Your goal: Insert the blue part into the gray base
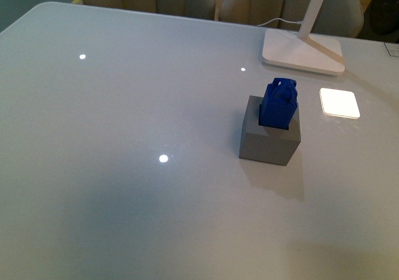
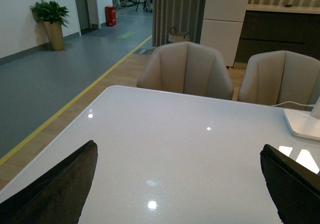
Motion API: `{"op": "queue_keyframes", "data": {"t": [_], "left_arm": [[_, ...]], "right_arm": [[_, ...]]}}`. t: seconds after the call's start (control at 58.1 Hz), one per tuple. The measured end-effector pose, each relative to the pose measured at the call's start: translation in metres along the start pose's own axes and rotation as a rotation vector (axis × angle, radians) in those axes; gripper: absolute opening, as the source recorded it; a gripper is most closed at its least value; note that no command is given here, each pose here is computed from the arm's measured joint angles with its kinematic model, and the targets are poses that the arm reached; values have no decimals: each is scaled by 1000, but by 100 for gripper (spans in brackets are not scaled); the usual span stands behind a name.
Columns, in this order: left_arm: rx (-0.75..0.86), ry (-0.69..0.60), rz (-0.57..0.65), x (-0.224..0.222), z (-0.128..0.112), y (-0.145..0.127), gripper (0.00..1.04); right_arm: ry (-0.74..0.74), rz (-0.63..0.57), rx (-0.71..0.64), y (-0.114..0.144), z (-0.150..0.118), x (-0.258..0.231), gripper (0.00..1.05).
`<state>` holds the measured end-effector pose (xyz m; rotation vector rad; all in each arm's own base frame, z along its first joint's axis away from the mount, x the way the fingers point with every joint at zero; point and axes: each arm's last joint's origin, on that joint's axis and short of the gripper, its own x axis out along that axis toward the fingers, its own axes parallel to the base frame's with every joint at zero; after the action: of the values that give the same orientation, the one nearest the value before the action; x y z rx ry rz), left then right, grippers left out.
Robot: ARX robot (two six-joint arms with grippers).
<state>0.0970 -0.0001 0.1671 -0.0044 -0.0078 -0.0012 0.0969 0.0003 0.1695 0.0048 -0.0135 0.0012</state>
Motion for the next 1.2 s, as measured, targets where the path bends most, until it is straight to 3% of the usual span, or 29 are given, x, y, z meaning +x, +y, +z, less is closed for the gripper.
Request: {"op": "queue_keyframes", "data": {"t": [0.155, 0.516, 1.205], "left_arm": [[0, 0, 0, 0, 0, 0, 97], [0, 0, 0, 0, 0, 0, 97], [0, 0, 0, 0, 0, 0, 97]], "right_arm": [[0, 0, 0, 0, 0, 0, 35], [0, 0, 0, 0, 0, 0, 97], [0, 0, 0, 0, 0, 0, 96]]}}
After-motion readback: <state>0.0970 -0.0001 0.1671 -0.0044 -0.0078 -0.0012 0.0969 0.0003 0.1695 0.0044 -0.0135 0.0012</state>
